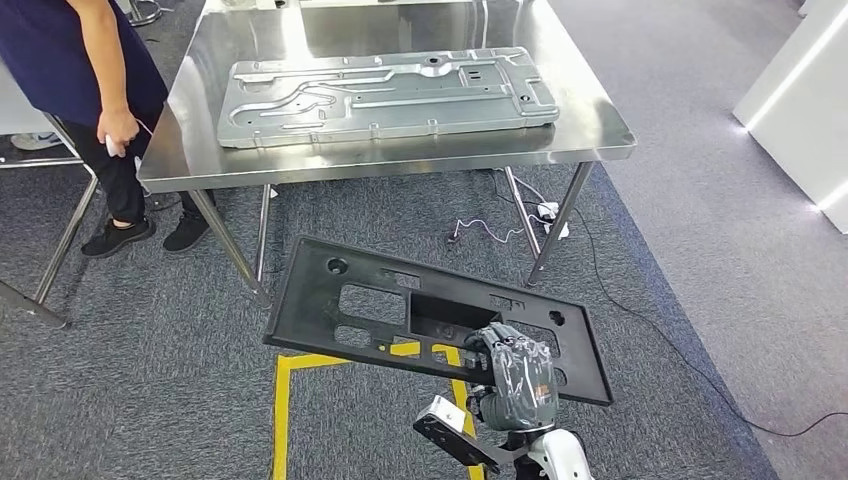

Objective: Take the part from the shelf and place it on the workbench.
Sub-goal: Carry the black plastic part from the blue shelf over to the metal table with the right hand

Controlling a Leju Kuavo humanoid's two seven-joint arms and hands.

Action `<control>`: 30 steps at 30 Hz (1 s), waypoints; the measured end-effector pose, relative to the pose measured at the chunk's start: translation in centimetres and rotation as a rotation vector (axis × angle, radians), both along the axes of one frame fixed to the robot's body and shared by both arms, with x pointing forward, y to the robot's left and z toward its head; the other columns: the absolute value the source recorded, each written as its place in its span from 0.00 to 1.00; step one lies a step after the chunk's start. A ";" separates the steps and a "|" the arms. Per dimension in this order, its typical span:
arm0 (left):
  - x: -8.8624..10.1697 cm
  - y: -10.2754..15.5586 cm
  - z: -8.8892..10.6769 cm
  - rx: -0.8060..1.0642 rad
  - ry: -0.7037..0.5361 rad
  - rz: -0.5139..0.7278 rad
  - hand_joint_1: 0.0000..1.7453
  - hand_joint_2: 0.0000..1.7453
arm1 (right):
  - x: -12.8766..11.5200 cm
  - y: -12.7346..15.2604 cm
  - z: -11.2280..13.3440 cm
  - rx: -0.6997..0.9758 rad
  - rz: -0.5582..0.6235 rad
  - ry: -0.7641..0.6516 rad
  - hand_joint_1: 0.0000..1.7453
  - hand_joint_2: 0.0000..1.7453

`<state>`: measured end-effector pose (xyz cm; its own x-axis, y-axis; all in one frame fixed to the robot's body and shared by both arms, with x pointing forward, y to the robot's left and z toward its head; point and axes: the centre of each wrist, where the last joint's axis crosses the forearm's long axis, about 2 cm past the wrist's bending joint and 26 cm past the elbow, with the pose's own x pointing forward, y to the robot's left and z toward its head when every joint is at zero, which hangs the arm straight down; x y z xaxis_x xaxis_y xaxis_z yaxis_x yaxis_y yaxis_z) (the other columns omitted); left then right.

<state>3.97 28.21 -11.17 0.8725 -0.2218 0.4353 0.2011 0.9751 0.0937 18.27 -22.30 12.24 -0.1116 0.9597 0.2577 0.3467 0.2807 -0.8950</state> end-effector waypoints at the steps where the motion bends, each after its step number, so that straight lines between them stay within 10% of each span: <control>1: 0.0 0.0 0.0 0.000 0.000 0.000 0.00 1.00 | 0.1 0.1 -0.1 0.004 0.011 0.009 1.00 1.00; 30: 0.0 0.4 0.0 0.002 0.002 -0.019 0.00 1.00 | 1.8 2.6 -0.3 -0.021 0.197 0.060 1.00 1.00</control>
